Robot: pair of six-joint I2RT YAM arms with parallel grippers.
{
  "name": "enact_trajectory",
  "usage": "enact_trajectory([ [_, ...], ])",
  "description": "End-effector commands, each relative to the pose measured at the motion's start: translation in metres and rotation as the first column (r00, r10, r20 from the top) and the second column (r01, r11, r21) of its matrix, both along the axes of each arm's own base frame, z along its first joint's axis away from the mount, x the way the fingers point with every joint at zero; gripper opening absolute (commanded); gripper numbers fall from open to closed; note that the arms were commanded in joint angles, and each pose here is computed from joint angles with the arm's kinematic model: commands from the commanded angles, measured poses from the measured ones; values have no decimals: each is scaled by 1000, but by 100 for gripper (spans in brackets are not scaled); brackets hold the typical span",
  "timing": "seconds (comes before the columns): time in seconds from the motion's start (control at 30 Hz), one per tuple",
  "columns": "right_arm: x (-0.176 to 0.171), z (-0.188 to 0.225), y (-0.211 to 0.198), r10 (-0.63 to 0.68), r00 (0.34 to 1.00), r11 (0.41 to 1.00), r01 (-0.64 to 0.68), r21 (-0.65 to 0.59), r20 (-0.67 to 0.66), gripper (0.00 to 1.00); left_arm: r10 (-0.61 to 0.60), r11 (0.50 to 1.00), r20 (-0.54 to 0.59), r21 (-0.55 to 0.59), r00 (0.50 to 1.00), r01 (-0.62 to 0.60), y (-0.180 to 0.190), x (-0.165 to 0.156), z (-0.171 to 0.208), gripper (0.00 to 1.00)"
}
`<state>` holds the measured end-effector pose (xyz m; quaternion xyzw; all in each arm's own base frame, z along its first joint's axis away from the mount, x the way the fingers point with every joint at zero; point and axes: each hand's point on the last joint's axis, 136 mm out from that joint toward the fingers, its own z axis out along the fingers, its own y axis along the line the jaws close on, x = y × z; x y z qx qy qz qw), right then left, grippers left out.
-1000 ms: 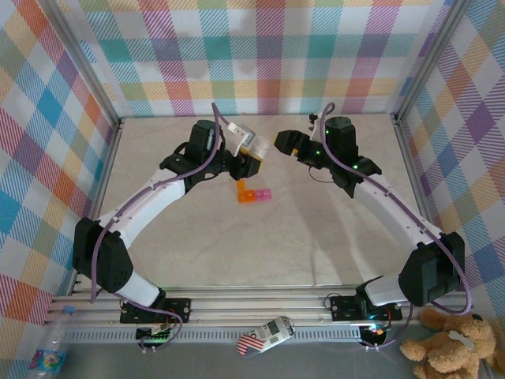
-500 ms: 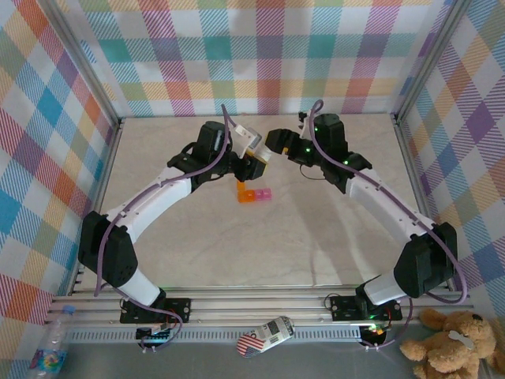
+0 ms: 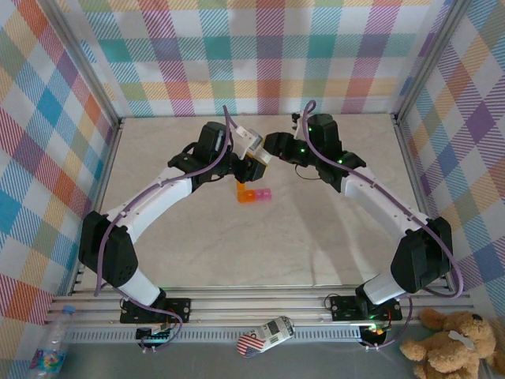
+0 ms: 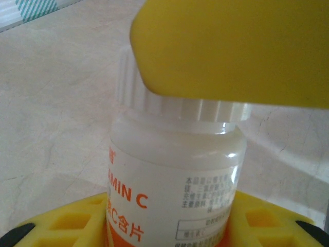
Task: Sort the pills into containers
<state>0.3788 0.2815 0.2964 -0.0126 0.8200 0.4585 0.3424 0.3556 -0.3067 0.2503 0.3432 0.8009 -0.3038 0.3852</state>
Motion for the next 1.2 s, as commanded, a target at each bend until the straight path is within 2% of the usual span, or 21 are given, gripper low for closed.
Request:
enact_trajectory([
  [0.0,-3,13,0,83,991,996,-87,31,109,42,-40,996,51,-74,998,43,-8,-3,31,0],
  [0.23,-18,23,-13,258,929,956,-285,69,266,42,-122,961,4,-251,992,119,-6,-16,58,0],
  [0.4,-21,33,-9,306,918,934,-340,107,252,44,-134,957,-15,-263,991,125,-5,-18,58,0],
  [0.43,-20,34,-10,295,923,937,-330,113,249,48,-123,960,-15,-254,992,115,-5,-16,56,0],
  [0.53,-14,40,-19,204,955,965,-233,122,215,71,-73,978,-10,-197,997,70,0,-6,46,0],
  [0.63,-3,36,-39,40,990,993,-54,101,138,80,-20,992,22,-127,1000,23,6,3,37,0],
  [0.73,3,28,-52,-70,995,993,63,102,67,80,12,998,56,-65,998,-9,8,8,28,0],
  [0.83,3,24,-53,-98,995,989,94,113,28,80,26,999,80,-21,996,-24,8,9,22,0],
  [1.17,2,13,-18,-45,999,996,44,74,7,79,4,1000,102,17,995,-5,-4,5,16,0],
])
